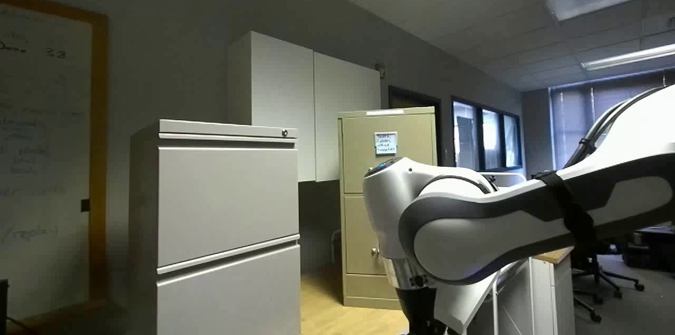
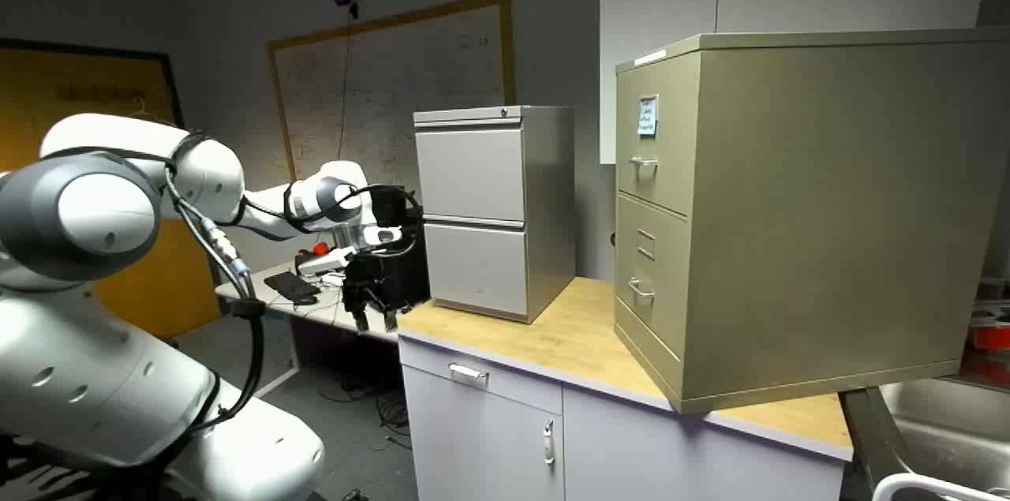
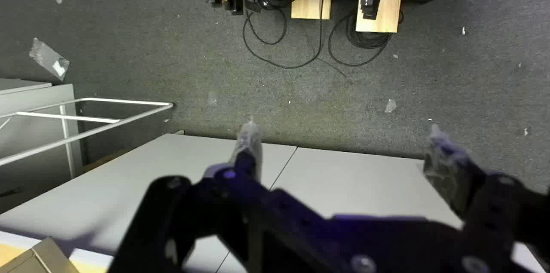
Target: Open the bottom drawer of the cabinet to the right.
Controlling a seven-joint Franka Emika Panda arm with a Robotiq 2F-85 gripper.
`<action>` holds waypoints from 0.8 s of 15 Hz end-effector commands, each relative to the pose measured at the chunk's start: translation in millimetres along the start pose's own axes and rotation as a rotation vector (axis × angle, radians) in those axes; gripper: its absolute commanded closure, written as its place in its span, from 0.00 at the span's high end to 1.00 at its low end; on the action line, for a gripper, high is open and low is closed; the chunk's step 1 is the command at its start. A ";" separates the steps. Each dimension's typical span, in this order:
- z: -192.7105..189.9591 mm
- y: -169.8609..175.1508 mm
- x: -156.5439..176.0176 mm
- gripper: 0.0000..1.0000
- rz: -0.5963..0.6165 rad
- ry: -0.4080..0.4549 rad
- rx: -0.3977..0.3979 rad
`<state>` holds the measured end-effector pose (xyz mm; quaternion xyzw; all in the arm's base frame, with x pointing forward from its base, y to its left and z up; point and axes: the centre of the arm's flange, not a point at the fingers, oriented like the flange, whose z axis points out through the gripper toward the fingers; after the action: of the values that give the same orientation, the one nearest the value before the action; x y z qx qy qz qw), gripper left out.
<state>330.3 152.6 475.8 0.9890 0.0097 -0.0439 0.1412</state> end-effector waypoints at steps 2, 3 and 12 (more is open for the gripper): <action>-0.6 -0.1 0.3 1.00 0.000 0.003 0.001; -0.7 0.0 0.2 1.00 0.000 0.003 0.001; 0.0 16.2 18.4 1.00 0.084 0.015 0.008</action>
<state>332.4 150.0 475.6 0.9895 0.0007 -0.0431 0.1383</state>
